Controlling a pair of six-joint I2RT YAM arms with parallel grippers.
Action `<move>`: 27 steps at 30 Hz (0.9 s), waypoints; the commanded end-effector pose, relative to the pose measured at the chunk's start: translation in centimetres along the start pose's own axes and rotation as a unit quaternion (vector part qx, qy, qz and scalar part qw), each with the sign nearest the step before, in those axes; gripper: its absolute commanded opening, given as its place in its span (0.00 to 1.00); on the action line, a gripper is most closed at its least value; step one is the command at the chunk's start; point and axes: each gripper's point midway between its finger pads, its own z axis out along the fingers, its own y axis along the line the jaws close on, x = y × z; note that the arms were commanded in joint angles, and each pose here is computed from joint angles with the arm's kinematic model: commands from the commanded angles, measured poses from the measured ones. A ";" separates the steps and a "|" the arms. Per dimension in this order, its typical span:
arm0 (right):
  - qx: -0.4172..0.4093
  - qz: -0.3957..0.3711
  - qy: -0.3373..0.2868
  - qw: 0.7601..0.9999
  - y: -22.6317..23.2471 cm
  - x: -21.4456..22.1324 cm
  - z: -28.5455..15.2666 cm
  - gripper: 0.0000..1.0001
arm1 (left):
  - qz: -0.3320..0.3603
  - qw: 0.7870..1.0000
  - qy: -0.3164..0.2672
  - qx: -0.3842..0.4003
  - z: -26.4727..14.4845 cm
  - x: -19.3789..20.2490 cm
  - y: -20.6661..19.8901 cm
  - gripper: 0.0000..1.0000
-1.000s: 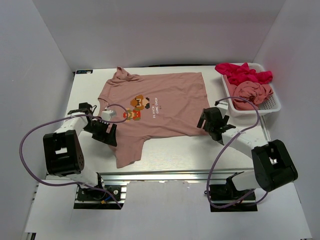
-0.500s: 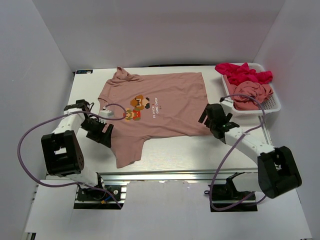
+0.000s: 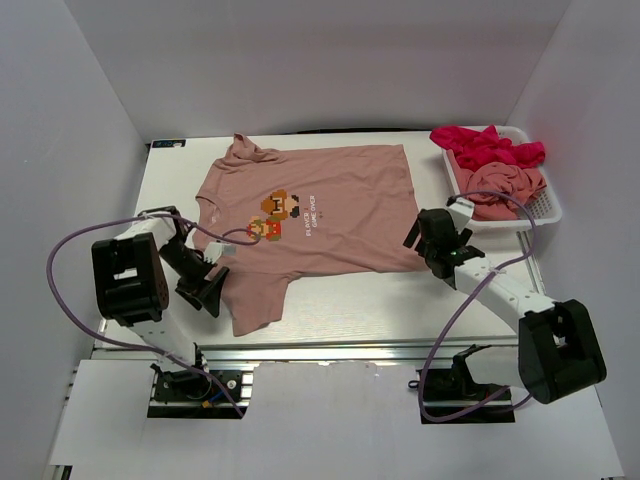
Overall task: Fold and stack the t-shirts
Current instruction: Flatten out the tshirt
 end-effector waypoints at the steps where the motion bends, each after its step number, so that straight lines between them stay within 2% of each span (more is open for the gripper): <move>1: 0.016 -0.001 0.005 1.000 -1.0 1.0 0.5 0.85 | 0.012 1.000 0.018 0.008 -1.1 1.7 -1.7 0.91; 7: 0.034 -0.003 0.014 0.999 -1.6 1.8 1.5 0.85 | 0.009 0.999 -0.029 0.013 -1.7 -0.2 -2.4 0.91; 11: 0.019 0.005 0.022 1.000 -0.5 1.9 2.1 0.84 | -0.011 0.996 -0.093 0.002 -1.6 -3.4 -1.3 0.90; 14: -0.019 0.003 0.024 1.000 1.1 1.4 2.0 0.83 | -0.005 0.987 -0.150 -0.050 -2.0 -5.9 -0.3 0.89; 17: -0.125 -0.025 0.032 0.991 4.2 1.7 0.7 0.83 | 0.025 0.972 -0.195 -0.129 -1.8 -8.2 -0.4 0.88; 18: -0.146 -0.028 0.032 0.988 4.7 1.8 0.3 0.83 | 0.030 0.960 -0.231 -0.159 -3.2 -9.4 0.0 0.88; 19: -0.164 -0.030 0.033 0.985 5.2 2.0 -0.1 0.83 | 0.057 0.946 -0.261 -0.182 -2.7 -10.9 -0.1 0.88; 20: -0.175 -0.034 0.034 0.983 5.4 2.1 -0.4 0.83 | 0.070 0.927 -0.297 -0.218 -3.8 -11.7 -0.7 0.88; 21: -0.184 -0.038 0.031 0.982 5.6 2.1 -1.0 0.83 | 0.058 0.918 -0.324 -0.221 -3.8 -12.3 -1.2 0.88; 22: -0.181 -0.044 0.032 0.982 5.2 2.3 -1.1 0.83 | 0.063 0.899 -0.357 -0.247 -4.9 -13.4 -0.8 0.88; 26: -0.163 -0.055 0.026 0.985 3.7 2.4 -2.0 0.83 | 0.014 0.866 -0.414 -0.281 -5.9 -13.0 -0.2 0.85; 27: -0.155 -0.056 0.022 0.986 3.3 2.1 -2.3 0.83 | -0.004 0.839 -0.456 -0.297 -7.7 -13.3 -0.4 0.83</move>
